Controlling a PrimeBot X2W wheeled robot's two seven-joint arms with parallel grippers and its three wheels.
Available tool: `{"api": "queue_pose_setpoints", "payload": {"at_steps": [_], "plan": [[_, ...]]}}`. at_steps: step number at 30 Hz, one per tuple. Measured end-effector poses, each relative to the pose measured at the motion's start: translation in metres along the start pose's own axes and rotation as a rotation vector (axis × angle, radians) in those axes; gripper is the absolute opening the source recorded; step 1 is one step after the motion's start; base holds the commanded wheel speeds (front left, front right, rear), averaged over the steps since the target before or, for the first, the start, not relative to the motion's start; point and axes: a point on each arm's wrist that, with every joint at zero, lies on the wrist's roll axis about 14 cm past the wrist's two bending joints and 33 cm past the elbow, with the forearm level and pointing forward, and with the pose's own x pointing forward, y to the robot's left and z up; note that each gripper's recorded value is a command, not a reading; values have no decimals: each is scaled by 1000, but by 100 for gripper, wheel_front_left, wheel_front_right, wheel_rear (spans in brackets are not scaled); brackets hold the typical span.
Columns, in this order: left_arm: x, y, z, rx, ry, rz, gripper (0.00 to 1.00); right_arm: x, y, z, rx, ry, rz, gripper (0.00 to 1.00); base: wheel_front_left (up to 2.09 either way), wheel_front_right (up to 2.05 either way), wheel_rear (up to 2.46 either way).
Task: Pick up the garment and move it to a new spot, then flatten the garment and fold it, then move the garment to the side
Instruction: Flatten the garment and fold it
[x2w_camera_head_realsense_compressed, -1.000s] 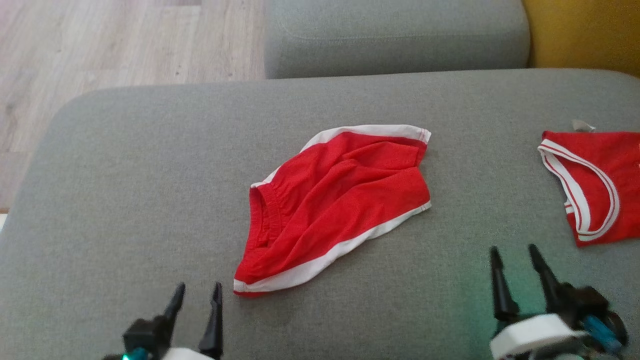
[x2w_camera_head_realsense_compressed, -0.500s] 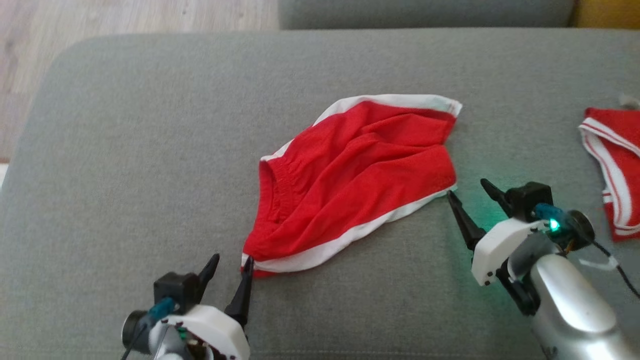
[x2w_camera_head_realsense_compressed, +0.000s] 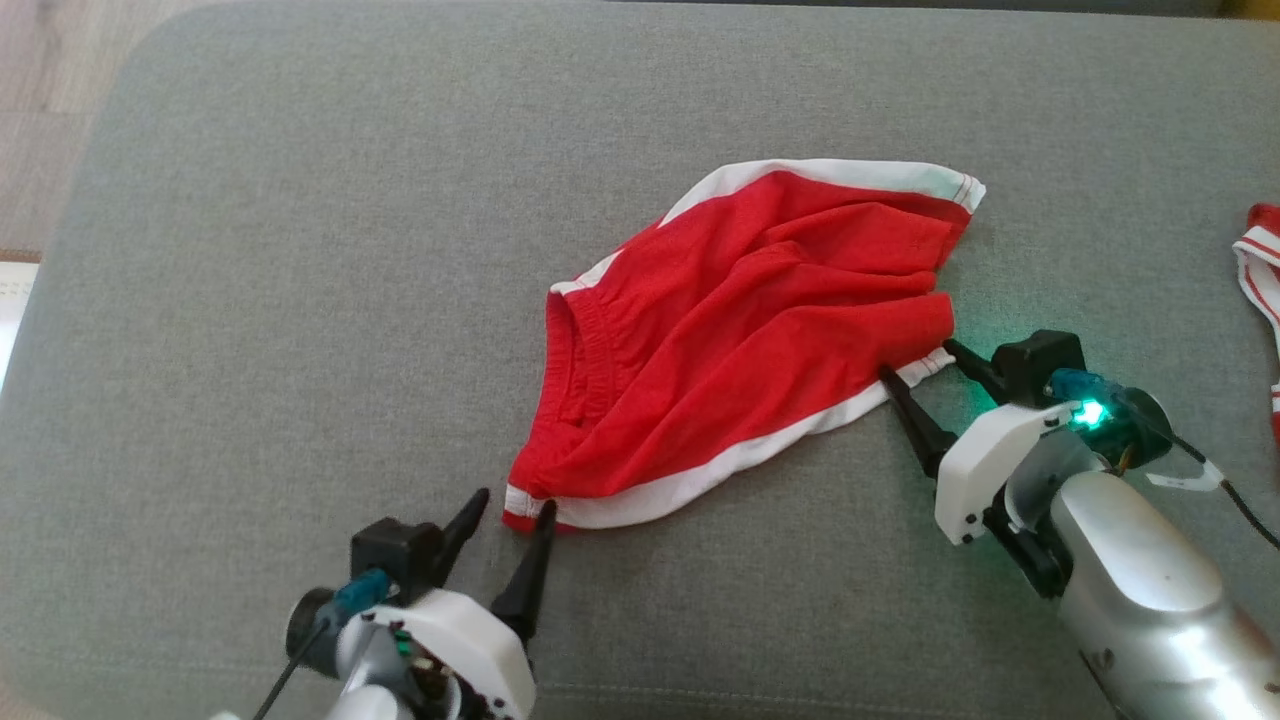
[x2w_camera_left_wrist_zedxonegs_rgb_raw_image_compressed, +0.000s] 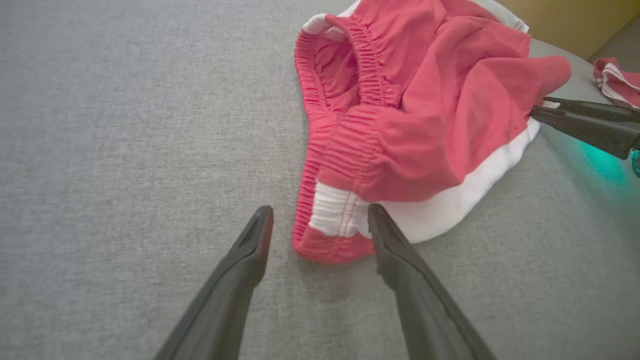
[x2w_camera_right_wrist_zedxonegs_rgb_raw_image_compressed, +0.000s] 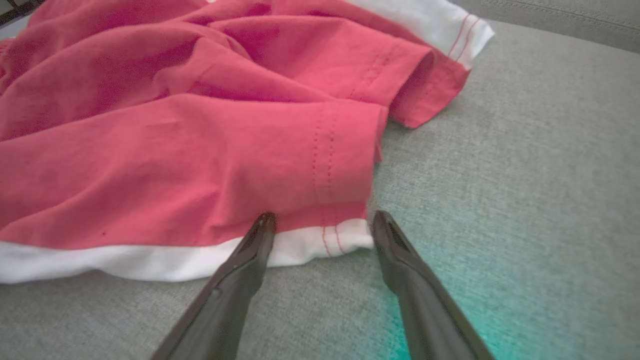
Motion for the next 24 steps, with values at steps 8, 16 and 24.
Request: {"api": "queue_pose_setpoints", "payload": {"at_steps": [8,16,24], "plan": [[0,-9,7,-14,2,-47,100,-2,-6,0,6,9,-4,100,0,0,0],[1,-6,0,-20,42,-55,100,-3,-8,-3,16,10,-7,100,0,0,0],[2,1,-18,-31,111,-55,35,1,-7,-1,33,10,7,0,0,0,0]]}}
